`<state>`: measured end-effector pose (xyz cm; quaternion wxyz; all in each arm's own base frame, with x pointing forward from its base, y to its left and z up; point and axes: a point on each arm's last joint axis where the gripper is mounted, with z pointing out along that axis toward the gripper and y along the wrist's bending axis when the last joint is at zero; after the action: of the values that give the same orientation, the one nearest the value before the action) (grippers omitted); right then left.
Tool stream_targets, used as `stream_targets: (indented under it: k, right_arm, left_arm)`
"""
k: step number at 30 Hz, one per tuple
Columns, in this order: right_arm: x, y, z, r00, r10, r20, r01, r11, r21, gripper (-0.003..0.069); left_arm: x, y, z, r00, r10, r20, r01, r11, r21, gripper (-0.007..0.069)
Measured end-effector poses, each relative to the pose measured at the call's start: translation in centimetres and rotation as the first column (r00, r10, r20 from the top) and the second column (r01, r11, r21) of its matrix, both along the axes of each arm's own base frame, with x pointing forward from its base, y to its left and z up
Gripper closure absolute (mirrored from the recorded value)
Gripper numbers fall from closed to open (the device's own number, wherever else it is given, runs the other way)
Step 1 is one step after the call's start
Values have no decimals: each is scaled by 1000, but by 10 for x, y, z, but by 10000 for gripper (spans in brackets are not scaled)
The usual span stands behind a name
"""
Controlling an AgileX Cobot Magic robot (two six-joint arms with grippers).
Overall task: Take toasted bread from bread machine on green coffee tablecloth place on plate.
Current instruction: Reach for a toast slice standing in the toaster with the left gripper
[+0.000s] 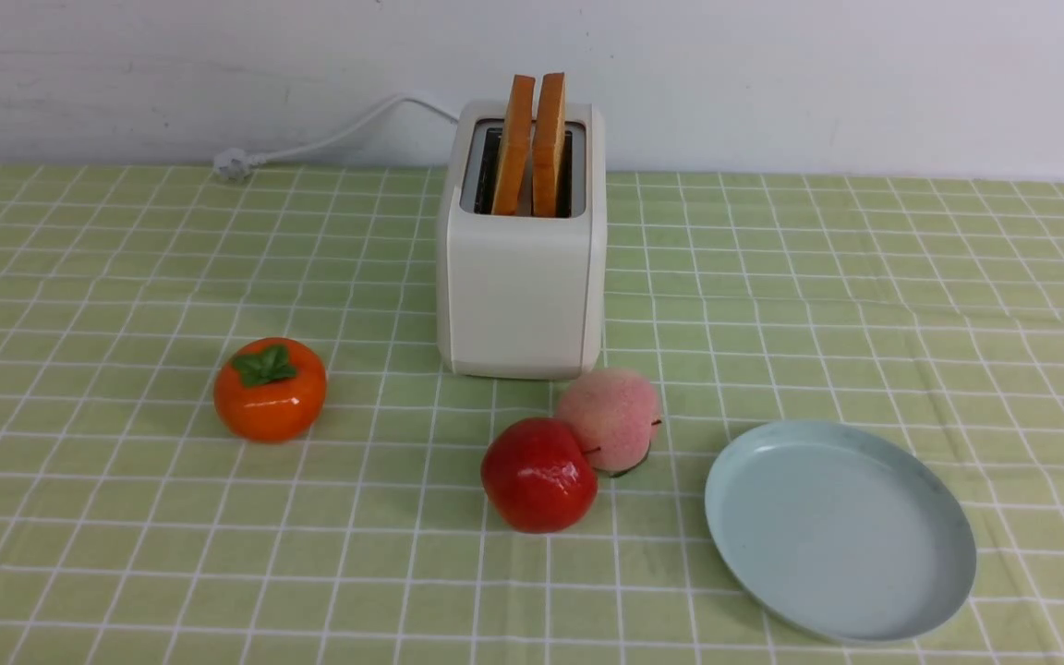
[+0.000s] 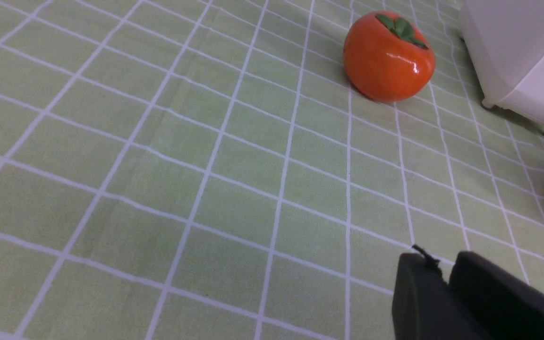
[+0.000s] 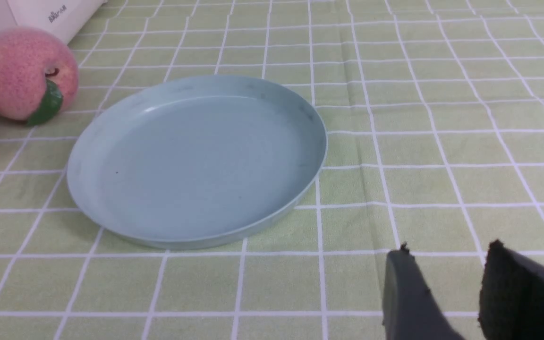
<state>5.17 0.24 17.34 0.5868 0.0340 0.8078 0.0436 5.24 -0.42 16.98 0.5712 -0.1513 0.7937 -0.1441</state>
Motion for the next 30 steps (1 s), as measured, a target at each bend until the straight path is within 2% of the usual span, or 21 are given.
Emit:
stream_targets:
  k: [10,13,16,18,24,28,30]
  right_arm:
    - [0,0,0,1000,0,0,0,1000,-1,419]
    - [0,0,0,1000,0,0,0,1000,-1,419]
    - [0,0,0,1000,0,0,0,1000,-1,419]
    - [0,0,0,1000,0,0,0,1000,-1,419]
    - [0,0,0,1000,0,0,0,1000,-1,419]
    - [0,0,0,1000,0,0,0,1000,-1,419]
    - [0,0,0,1000,0,0,0,1000,-2,419]
  left_arm:
    - [0,0,0,1000,0,1,0,1000,2,533]
    - [1,0,5,998,4,55,-4,1000,0,529]
    - [3,0,11,993,16,116,-9,998,-62,524]
    - [4,-1,18,981,42,189,-12,987,-159,522]
    - [4,2,32,941,104,321,-13,962,-274,515]
    - [4,4,37,923,172,344,-4,899,-438,513]
    - [4,4,37,923,186,336,-2,877,-480,513]
